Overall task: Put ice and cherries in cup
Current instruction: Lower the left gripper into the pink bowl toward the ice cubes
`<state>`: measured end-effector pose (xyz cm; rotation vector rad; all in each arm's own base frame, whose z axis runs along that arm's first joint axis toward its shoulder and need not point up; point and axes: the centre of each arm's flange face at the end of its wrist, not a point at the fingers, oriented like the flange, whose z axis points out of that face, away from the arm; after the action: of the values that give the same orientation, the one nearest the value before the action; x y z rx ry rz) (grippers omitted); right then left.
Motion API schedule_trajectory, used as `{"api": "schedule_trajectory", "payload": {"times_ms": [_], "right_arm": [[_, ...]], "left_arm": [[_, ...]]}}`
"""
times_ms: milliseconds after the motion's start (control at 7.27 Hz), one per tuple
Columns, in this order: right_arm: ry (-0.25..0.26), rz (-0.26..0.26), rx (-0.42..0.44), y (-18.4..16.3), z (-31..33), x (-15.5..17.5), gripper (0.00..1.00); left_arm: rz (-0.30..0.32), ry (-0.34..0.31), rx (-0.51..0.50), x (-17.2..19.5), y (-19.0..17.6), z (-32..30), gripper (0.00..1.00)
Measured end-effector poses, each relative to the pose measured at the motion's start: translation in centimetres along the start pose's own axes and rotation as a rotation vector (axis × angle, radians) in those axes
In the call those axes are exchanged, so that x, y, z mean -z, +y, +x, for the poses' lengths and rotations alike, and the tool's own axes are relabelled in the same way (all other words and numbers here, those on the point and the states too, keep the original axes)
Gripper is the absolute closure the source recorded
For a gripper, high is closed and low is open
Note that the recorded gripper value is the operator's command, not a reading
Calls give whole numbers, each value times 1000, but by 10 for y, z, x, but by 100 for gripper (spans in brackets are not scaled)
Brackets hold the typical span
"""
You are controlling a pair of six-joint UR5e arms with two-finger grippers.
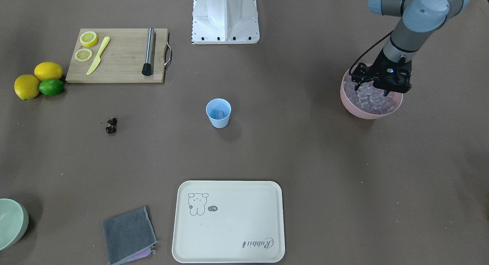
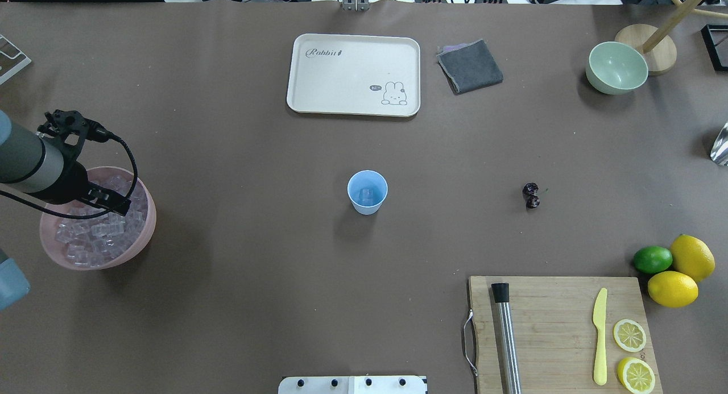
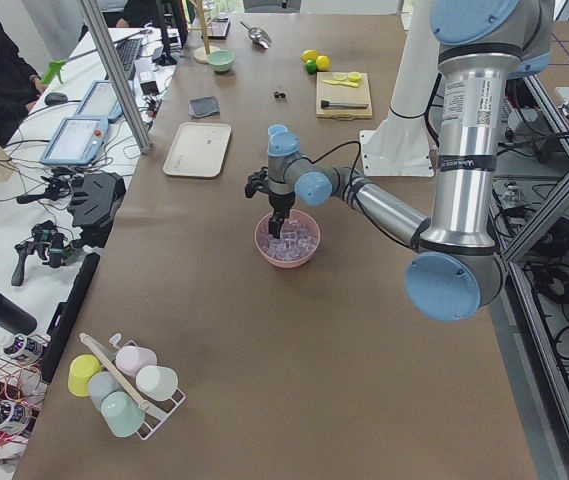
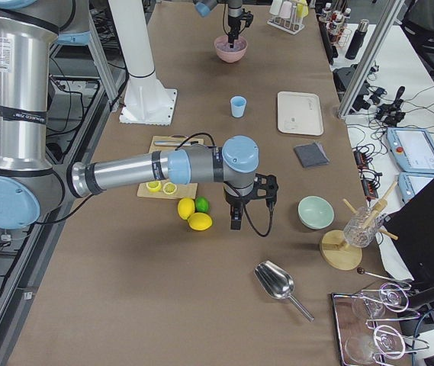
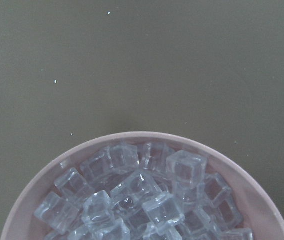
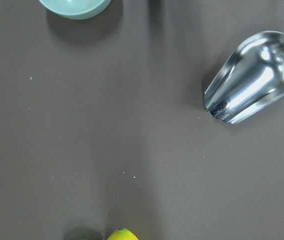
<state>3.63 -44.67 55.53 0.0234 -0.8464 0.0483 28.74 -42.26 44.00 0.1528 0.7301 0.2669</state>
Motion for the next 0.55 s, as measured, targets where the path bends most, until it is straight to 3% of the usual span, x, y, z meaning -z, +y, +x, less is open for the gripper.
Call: {"api": "schedule_trajectory", "payload": {"times_ms": [550], "right_arm": [[0,-3,-4,2,2,-1,0]], "left_arm": [[-1,3,-3,-17,-5,-4,16]]}}
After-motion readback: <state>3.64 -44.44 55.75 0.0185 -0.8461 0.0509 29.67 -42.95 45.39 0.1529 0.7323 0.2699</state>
